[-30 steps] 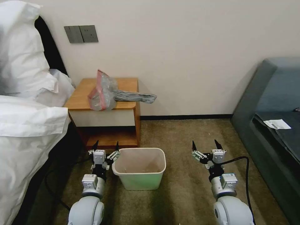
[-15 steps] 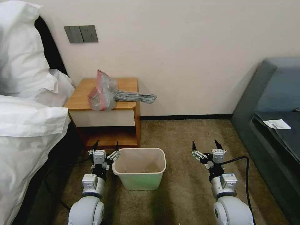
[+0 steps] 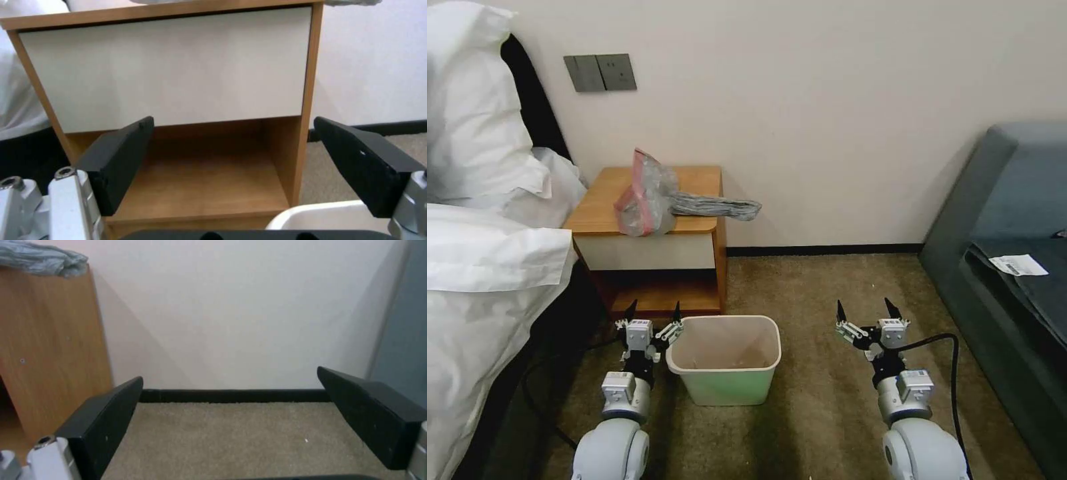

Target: Pick up the garbage bag from the table and place it over the trash can.

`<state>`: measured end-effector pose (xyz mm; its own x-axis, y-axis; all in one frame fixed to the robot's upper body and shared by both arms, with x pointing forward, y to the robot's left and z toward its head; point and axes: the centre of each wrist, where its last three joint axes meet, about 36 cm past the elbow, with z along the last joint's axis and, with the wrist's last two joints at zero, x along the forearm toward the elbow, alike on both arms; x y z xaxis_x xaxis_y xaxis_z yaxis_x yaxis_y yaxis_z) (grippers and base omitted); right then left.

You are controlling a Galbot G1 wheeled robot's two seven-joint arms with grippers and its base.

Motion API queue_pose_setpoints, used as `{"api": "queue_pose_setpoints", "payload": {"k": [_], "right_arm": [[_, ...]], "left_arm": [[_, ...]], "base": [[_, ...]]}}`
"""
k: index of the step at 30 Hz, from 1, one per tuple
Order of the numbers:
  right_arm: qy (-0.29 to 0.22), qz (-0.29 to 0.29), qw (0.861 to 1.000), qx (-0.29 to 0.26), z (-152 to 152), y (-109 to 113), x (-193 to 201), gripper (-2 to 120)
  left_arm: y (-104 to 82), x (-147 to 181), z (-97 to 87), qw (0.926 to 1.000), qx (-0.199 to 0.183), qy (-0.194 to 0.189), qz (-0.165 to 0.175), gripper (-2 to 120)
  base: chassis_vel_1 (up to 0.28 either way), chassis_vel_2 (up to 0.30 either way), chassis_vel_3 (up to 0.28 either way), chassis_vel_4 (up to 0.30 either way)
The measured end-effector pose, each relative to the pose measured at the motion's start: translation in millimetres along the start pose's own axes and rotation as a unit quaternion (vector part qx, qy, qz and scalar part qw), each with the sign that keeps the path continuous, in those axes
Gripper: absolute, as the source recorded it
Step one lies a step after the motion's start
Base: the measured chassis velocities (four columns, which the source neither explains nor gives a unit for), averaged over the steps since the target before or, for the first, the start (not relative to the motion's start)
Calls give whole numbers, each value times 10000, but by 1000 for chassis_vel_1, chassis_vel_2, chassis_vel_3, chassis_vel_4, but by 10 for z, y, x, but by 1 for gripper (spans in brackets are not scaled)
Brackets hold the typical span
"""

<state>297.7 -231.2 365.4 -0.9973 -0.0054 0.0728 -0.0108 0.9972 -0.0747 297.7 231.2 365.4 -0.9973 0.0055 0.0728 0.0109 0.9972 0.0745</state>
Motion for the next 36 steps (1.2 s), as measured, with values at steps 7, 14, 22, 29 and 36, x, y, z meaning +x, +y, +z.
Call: {"api": "queue_pose_setpoints", "payload": {"k": [7,14,22,29,36], "right_arm": [[-262,98,9996,54,-5,-25,46,100],[-855,335,9956,193,-33,-85,156,100],[-1975,492,9782,403,-85,-139,316,100],[-2647,-407,9602,786,-113,-240,62,100],[-2815,-912,9495,1048,-280,-246,-195,100]], "left_arm": [[21,-60,10,9995,52,-301,-51,98],[82,-206,12,9945,181,-1011,-221,100],[162,-391,47,9728,455,-2220,-484,100],[133,-231,109,9753,199,-2086,-701,100],[115,-132,184,9776,-9,-1924,-852,100]], "base": [[0,0,0,0],[0,0,0,0],[0,0,0,0],[0,0,0,0],[0,0,0,0]]}}
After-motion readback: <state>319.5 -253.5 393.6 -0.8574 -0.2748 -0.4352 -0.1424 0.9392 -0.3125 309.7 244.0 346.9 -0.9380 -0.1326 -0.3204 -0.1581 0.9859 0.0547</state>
